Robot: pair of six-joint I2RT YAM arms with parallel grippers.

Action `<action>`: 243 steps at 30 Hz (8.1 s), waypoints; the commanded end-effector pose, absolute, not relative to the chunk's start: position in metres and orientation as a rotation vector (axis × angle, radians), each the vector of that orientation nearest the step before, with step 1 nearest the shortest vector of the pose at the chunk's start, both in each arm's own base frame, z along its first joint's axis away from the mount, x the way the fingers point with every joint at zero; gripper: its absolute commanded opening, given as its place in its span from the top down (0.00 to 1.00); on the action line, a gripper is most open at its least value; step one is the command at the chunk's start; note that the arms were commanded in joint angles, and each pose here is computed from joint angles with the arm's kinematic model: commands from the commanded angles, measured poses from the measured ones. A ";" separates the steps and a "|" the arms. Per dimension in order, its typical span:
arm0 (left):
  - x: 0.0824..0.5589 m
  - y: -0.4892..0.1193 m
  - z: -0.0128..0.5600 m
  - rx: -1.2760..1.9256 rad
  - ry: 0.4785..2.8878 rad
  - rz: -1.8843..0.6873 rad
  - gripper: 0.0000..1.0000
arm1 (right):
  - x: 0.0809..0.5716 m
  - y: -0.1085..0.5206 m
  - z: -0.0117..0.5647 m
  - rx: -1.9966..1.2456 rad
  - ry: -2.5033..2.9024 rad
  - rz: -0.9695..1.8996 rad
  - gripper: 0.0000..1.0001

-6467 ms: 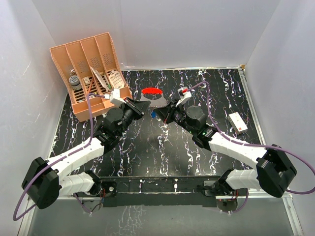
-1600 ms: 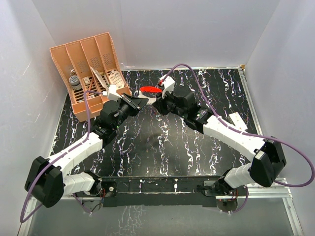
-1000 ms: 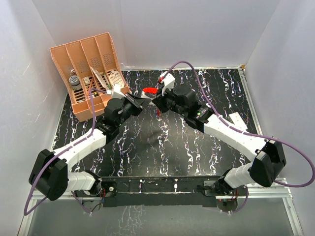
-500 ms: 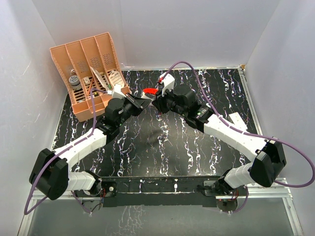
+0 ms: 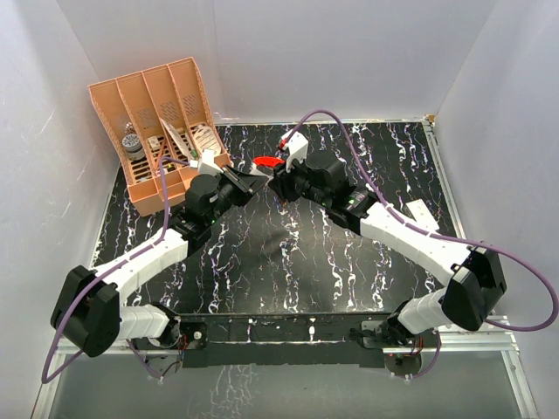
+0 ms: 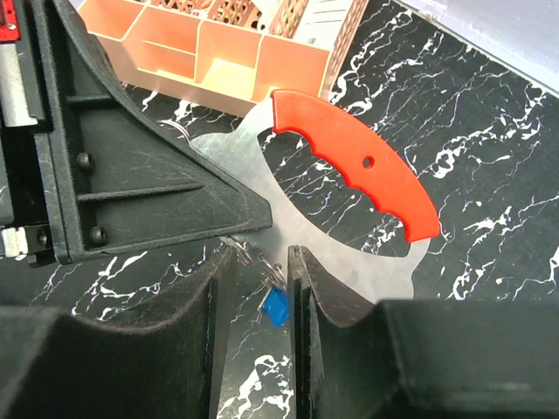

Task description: Put the keys on the keyring

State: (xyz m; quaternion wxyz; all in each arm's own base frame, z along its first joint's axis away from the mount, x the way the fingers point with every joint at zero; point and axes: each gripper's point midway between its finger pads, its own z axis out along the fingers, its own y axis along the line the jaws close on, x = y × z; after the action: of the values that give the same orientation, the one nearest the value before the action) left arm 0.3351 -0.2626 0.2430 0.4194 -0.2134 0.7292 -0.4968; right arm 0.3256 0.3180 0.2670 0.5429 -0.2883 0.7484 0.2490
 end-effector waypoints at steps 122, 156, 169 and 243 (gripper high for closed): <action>0.340 -0.275 0.271 -0.458 1.809 -1.309 1.00 | 0.338 0.311 0.272 -0.671 1.745 0.504 1.00; 0.343 -0.281 0.258 -0.450 1.866 -1.296 1.00 | 0.335 0.307 0.264 -0.709 1.804 0.468 0.83; 0.343 -0.281 0.263 -0.454 1.854 -1.309 1.00 | 0.321 0.307 0.239 -0.671 1.866 0.553 0.79; 0.328 -0.229 0.285 -1.014 1.512 -1.372 1.00 | 0.298 0.343 0.298 -0.532 1.648 0.957 0.72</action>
State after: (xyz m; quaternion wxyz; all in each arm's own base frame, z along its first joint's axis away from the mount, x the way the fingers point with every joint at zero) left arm 0.3274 -0.2297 0.2486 0.4039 -0.4079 0.6355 -0.5164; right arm 0.2943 0.3341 0.2572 0.5263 -0.2415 0.7243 0.3742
